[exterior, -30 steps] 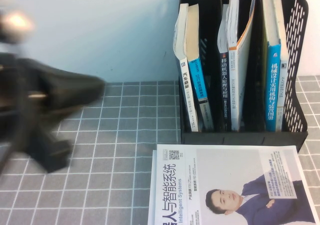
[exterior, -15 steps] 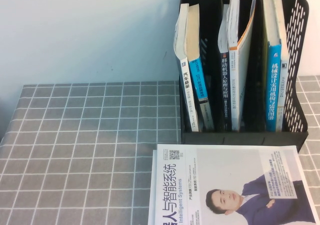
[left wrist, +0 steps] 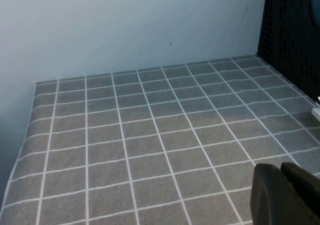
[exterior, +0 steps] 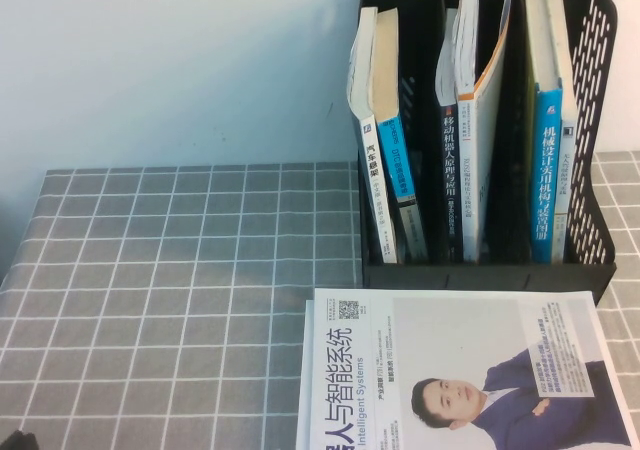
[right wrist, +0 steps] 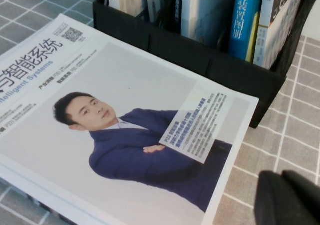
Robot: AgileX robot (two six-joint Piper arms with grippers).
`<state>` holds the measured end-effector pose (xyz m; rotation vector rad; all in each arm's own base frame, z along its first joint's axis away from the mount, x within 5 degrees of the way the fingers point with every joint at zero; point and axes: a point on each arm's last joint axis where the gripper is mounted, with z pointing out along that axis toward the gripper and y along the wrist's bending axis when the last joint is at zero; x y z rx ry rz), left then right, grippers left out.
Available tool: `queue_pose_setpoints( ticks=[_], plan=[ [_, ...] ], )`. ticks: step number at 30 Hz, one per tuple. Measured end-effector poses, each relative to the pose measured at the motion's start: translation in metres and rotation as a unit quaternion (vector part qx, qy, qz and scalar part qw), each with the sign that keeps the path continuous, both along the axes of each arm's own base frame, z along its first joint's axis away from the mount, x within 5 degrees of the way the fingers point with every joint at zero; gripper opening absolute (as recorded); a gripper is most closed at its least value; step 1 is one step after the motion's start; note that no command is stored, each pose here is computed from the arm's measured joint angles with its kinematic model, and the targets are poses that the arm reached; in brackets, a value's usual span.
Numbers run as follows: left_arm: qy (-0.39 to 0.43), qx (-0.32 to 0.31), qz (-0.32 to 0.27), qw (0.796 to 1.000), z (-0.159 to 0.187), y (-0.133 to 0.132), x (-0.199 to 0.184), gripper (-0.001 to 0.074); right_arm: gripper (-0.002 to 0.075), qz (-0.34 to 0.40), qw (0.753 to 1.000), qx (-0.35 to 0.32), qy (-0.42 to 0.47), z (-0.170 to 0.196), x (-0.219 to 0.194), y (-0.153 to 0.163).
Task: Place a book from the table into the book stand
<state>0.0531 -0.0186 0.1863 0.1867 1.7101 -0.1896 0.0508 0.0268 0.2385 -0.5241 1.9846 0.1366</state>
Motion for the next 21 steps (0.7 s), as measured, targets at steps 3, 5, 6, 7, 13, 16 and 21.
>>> queue_pose_setpoints(
  ticks=[3, 5, 6, 7, 13, 16, 21],
  plan=[
    [0.009, 0.002, -0.007, 1.0, -0.002, -0.001, -0.001, 0.0, -0.0003, 0.0, 1.0, 0.001, 0.0, 0.0, 0.0, 0.0],
    [0.014, 0.003, -0.01, 1.0, -0.002, -0.002, -0.001, 0.0, -0.0003, 0.0, 1.0, 0.001, 0.0, 0.0, 0.0, 0.0],
    [0.015, 0.004, -0.011, 1.0, -0.003, -0.002, -0.001, 0.0, -0.0003, 0.0, 1.0, 0.001, 0.0, 0.0, 0.0, 0.0],
    [0.017, 0.013, -0.012, 1.0, -0.004, -0.002, -0.001, 0.0, -0.0003, 0.0, 1.0, 0.001, 0.0, 0.0, 0.0, 0.0],
    [0.059, 0.004, 0.08, 0.995, -0.01, 0.012, 0.0, 0.0, -0.0003, 0.001, 1.0, 0.002, 0.001, 0.0, 0.0, 0.0],
    [0.065, -0.033, 0.107, 0.992, -0.01, 0.015, 0.0, 0.0, -0.0003, 0.001, 1.0, 0.003, 0.001, 0.0, 0.0, 0.0],
    [0.064, -0.017, 0.107, 0.992, -0.01, 0.016, 0.0, 0.0, -0.0003, 0.001, 1.0, 0.004, 0.001, 0.0, 0.0, 0.0]
  ],
)
